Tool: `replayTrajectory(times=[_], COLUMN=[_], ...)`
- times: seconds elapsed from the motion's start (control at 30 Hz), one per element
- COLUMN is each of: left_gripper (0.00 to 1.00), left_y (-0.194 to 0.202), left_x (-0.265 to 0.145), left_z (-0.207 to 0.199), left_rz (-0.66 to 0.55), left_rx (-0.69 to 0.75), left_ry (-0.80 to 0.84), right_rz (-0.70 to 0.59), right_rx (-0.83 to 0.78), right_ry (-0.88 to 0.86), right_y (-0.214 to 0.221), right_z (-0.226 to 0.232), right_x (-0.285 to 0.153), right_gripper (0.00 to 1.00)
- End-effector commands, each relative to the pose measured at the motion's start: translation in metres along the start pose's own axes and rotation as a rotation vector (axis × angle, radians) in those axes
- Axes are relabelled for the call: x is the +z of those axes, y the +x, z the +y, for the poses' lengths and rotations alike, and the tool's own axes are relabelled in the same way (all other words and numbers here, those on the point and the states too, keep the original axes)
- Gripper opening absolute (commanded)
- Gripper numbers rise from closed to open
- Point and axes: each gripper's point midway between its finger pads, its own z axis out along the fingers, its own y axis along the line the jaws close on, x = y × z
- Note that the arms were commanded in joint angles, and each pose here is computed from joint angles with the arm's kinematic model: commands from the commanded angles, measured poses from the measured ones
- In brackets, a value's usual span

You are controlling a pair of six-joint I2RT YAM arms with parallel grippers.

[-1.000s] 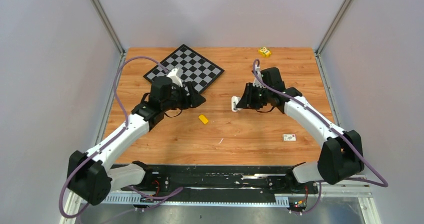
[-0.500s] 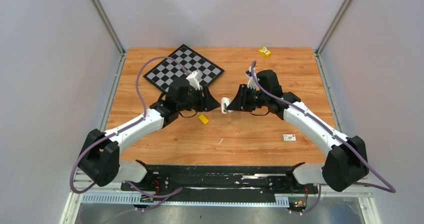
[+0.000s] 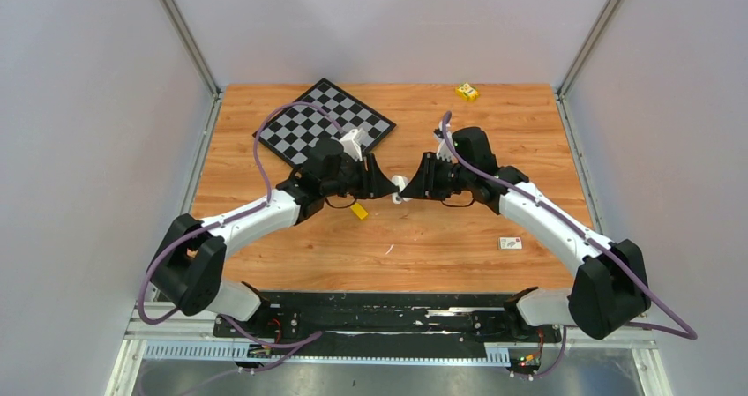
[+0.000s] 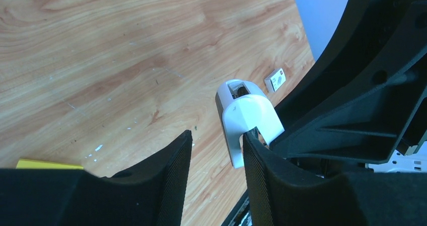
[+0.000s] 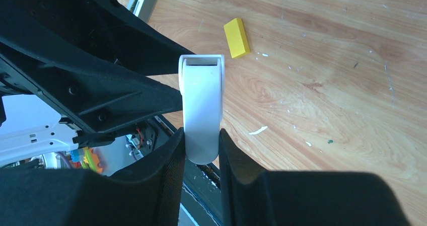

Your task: Load the staples into the stapler

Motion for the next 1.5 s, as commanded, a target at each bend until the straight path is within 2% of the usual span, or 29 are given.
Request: replayTrajectory(times=[0.0, 0.13, 0.27, 0.37, 0.47, 0.53, 0.7, 0.83, 1.03, 1.17, 1.27, 1.47], left_gripper=[0.43, 0.37, 0.36, 0.39, 0.49, 0.50, 0.37, 0.22, 0.06, 0.00, 0.00, 0.01], left_y=[0.011, 0.014, 0.018, 0.021, 0.023, 0.021, 0.023, 0.023, 0.023, 0.022, 0.020, 0.016], left_x=[0.009, 0.009, 0.008, 0.009, 0.009, 0.010, 0.013, 0.013, 0.011, 0.010, 0.010, 0.010], left_z=[-0.002, -0.004, -0.008, -0.007, -0.008, -0.010, -0.007, -0.005, -0.001, 0.000, -0.002, -0.006], left_rz=[0.028, 0.034, 0.046, 0.051, 0.059, 0.053, 0.053, 0.046, 0.045, 0.048, 0.041, 0.035], left_rx=[0.006, -0.001, -0.027, -0.034, -0.045, -0.052, -0.054, -0.047, -0.023, -0.014, -0.018, -0.024], left_ry=[0.023, 0.034, 0.062, 0.066, 0.071, 0.086, 0.082, 0.077, 0.053, 0.041, 0.045, 0.051], right_rz=[-0.004, -0.005, -0.017, -0.026, -0.031, -0.035, -0.038, -0.033, -0.021, -0.025, -0.031, -0.026], right_rx=[-0.010, -0.011, -0.014, -0.012, -0.011, -0.012, -0.012, -0.013, -0.030, -0.047, -0.058, -0.068], right_ry=[-0.037, -0.031, -0.013, -0.013, -0.010, -0.010, -0.020, -0.018, -0.023, -0.019, 0.000, 0.003], right_y=[0.000, 0.001, 0.001, 0.001, 0.001, 0.000, -0.001, 0.002, 0.006, 0.005, 0.006, 0.012], right_z=[0.008, 0.005, 0.000, 0.000, -0.001, -0.001, 0.000, -0.003, -0.004, -0.005, -0.010, -0.016], right_x=[0.003, 0.005, 0.005, 0.005, 0.005, 0.005, 0.006, 0.007, 0.008, 0.007, 0.008, 0.011], right_gripper=[0.12, 0.11, 0.11, 0.10, 0.10, 0.10, 0.10, 0.10, 0.12, 0.15, 0.29, 0.39])
